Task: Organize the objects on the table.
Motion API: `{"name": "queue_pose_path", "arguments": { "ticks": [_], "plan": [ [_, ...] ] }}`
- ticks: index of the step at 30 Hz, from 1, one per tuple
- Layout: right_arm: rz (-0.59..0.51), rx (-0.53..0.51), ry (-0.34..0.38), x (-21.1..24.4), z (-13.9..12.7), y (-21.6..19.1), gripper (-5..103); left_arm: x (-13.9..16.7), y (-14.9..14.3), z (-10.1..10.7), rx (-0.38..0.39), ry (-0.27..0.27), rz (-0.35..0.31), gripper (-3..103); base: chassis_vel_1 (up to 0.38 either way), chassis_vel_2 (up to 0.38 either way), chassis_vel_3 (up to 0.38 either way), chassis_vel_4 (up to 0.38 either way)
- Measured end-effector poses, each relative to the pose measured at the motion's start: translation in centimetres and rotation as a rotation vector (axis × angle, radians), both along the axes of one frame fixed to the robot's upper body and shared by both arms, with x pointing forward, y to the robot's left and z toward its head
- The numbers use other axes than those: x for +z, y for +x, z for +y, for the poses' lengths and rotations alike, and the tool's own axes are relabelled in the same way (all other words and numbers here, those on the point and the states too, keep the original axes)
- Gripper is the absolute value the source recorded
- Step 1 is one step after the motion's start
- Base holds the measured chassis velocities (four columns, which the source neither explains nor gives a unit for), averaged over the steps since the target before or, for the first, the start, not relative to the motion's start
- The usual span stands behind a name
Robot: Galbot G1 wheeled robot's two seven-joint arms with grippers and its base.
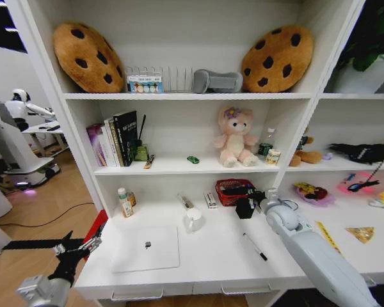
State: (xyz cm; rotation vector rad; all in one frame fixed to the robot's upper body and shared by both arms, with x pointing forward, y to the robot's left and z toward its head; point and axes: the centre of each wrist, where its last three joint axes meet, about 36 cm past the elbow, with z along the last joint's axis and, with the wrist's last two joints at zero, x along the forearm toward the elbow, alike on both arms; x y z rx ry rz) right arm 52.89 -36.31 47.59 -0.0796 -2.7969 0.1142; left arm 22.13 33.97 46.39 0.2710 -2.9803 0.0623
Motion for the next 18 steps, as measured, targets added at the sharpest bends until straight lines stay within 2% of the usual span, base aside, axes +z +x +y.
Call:
{"name": "queue_pose_path", "arguments": {
  "ticks": [6,9,18],
  "plan": [
    [-0.007,-0.003,0.006,0.9,0.4,1.6,8,-0.2,0.1,0.1,0.003,-0.001,0.004,100,0.0,0.0,0.0,0.0],
    [0.001,-0.009,-0.026,-0.1,0.2,2.5,8,-0.4,0.1,0.2,0.006,-0.002,0.01,100,0.0,0.0,0.0,0.0],
    [0.006,0.003,-0.044,-1.7,0.7,3.0,8,-0.8,0.3,0.4,0.008,-0.003,0.017,100,0.0,0.0,0.0,0.0]
  ]
}}
